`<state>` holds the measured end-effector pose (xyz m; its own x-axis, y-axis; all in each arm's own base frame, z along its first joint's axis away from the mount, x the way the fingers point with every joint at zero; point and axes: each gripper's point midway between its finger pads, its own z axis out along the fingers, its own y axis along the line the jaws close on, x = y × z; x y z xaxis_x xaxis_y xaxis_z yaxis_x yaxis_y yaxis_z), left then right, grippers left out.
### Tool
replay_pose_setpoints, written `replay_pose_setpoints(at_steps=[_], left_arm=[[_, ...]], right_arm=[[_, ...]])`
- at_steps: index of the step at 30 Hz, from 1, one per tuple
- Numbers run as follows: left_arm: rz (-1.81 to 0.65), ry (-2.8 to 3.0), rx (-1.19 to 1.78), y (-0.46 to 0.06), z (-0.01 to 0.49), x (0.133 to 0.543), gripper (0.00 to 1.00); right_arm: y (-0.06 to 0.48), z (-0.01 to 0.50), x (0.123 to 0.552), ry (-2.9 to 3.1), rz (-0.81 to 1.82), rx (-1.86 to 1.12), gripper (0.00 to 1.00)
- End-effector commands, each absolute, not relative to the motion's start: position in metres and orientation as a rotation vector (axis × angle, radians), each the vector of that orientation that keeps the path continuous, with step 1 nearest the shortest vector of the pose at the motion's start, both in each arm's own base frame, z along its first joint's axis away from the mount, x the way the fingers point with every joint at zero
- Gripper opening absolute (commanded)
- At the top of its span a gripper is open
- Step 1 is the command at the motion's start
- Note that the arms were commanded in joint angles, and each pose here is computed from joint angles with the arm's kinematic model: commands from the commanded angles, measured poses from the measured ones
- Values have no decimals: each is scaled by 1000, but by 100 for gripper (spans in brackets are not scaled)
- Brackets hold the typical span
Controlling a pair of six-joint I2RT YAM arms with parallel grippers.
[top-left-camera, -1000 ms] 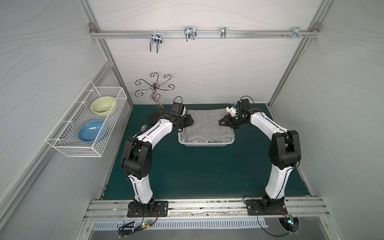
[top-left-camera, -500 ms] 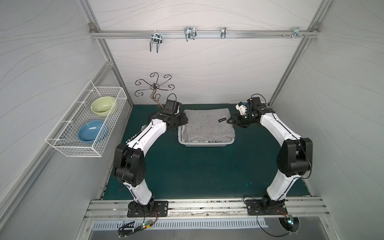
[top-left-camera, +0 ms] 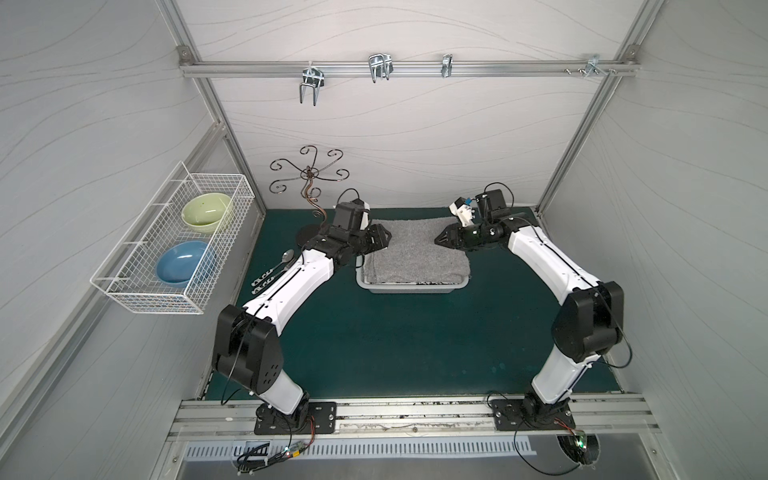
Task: Put the folded scarf in the basket
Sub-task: Place the scarf in the basket, then reset both arms
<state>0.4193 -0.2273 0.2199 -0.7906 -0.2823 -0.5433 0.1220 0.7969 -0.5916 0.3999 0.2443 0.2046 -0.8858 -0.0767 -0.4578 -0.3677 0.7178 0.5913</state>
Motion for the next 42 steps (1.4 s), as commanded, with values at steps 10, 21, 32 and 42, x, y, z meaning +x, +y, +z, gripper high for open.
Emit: replay_pose_setpoints(at_steps=[10, 21, 32, 42], left_arm=[[-573, 2561, -145, -201, 137, 426, 40], [-549, 2476, -172, -179, 179, 433, 35], [-482, 2336, -189, -140, 220, 379, 41], [141, 2078, -165, -36, 176, 341, 87]], right_arm=[[239, 146, 405, 2643, 994, -291, 49], [242, 188, 393, 2551, 1091, -303, 53], [197, 241, 364, 2420, 1078, -206, 99], [96, 198, 365, 2350, 582, -19, 99]])
